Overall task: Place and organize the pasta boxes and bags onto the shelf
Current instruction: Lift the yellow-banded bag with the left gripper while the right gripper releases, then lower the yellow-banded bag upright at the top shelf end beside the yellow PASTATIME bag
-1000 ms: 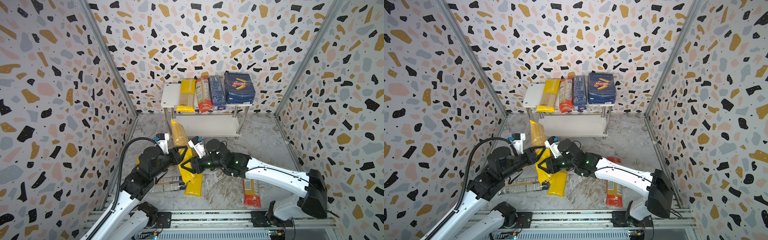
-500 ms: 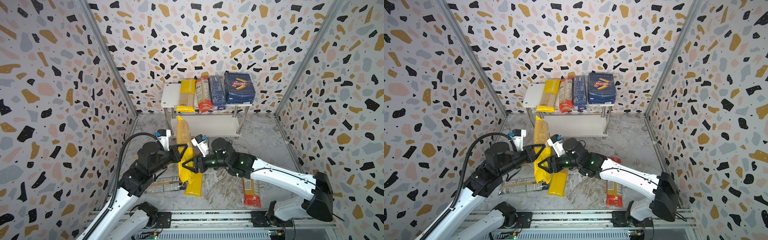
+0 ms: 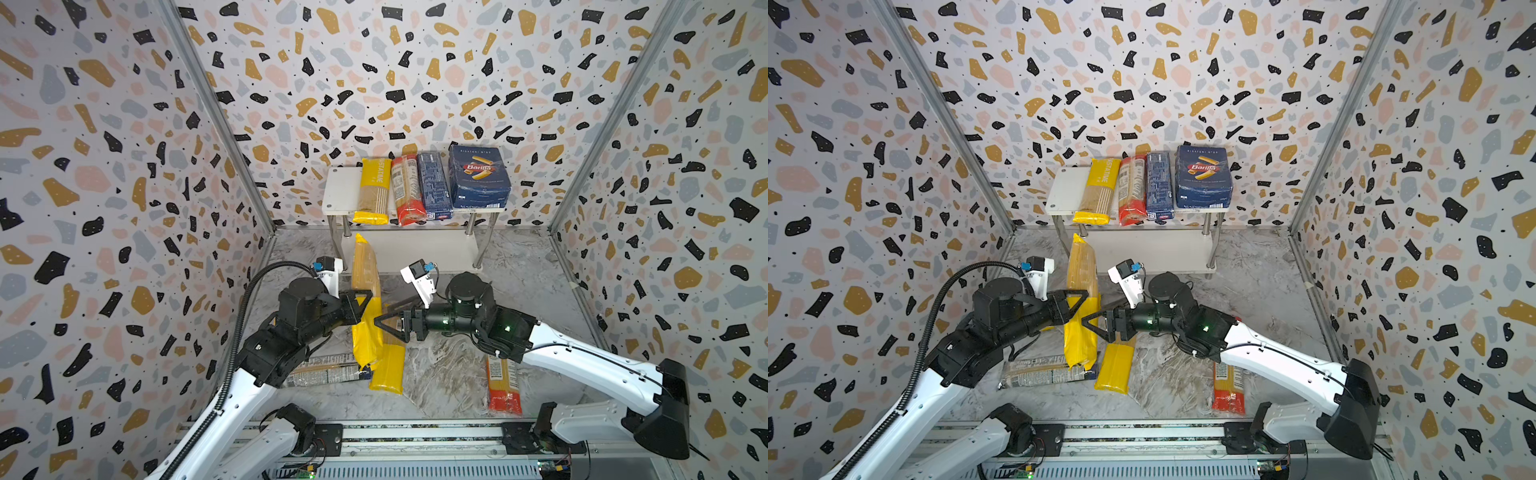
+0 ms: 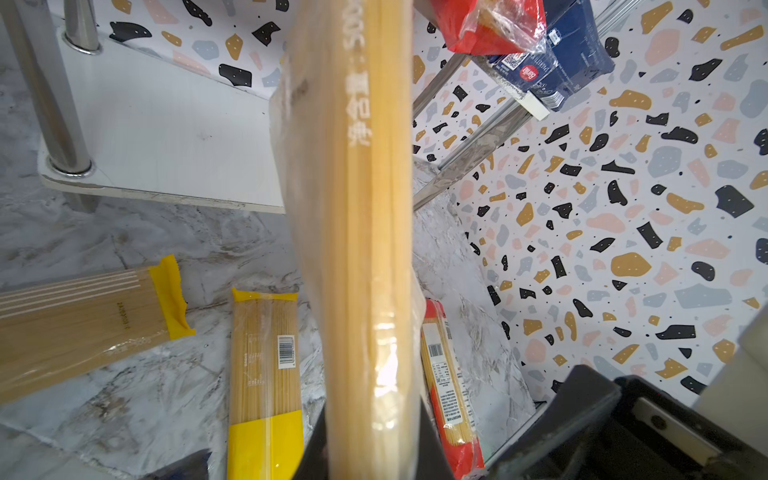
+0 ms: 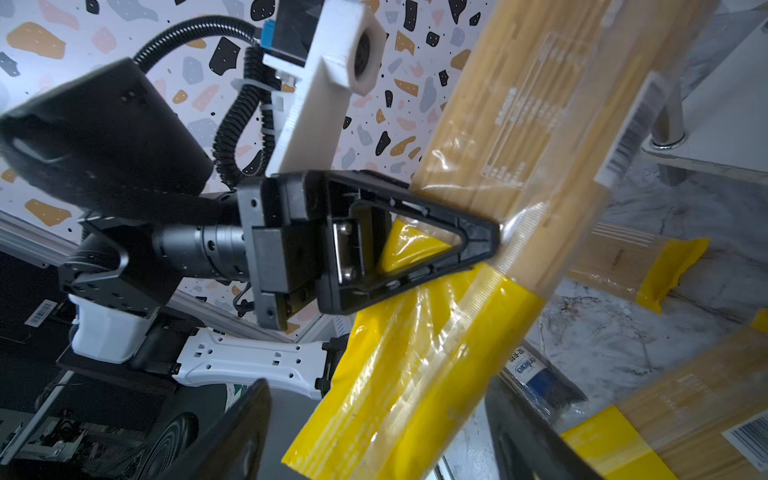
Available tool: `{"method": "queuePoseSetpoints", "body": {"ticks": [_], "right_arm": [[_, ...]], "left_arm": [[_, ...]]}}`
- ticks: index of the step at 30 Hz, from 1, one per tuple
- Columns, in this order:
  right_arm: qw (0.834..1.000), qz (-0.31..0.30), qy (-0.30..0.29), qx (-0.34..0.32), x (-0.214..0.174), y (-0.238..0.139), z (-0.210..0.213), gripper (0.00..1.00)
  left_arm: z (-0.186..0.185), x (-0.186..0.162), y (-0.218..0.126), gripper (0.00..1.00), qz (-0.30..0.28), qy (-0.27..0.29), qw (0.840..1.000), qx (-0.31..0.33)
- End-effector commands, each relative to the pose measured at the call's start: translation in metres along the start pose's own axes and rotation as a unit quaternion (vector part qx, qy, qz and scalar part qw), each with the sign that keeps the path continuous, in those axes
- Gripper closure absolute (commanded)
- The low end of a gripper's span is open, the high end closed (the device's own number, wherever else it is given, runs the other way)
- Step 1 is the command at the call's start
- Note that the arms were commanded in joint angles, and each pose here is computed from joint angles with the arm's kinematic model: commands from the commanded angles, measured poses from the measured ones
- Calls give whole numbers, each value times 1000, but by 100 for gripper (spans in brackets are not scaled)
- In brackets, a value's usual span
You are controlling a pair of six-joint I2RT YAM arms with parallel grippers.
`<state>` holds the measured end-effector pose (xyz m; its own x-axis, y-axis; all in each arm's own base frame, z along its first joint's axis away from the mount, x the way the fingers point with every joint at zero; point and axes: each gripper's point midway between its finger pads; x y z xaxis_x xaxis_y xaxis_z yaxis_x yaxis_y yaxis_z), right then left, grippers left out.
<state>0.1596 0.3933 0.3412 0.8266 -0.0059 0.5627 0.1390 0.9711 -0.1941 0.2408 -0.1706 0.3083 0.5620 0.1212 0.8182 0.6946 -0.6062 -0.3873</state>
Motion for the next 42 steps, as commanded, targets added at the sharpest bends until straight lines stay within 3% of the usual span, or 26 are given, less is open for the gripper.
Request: {"method": "queuePoseSetpoints", "body": {"ticks": [1, 13, 22, 26, 35, 42], "right_arm": [[1000, -13, -8, 7, 5, -12, 4, 19], [999, -39, 8, -17, 11, -48, -20, 18], [998, -53, 13, -26, 19, -68, -33, 18], [997, -60, 19, -34, 25, -78, -43, 18], [996, -73, 35, -48, 35, -103, -67, 19], [994, -73, 56, -64, 32, -110, -93, 19]], "left_arm": [[-29, 67, -32, 100, -109, 48, 992, -33], [-26, 109, -57, 100, -106, 95, 990, 18], [-23, 181, -48, 100, -105, 148, 981, 65], [-22, 223, -42, 100, -138, 152, 976, 72], [32, 303, -28, 100, -184, 118, 972, 86], [72, 331, -1, 100, -194, 93, 975, 51]]}}
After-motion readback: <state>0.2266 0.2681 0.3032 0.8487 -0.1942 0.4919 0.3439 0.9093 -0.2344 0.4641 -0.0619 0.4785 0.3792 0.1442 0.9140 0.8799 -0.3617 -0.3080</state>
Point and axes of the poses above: each gripper's point midway between its finger pads, its own y axis out along the fingers, its own z axis along the line the jaws close on, x = y × z, and after that the axes turned 14 degrees about y, right-handed
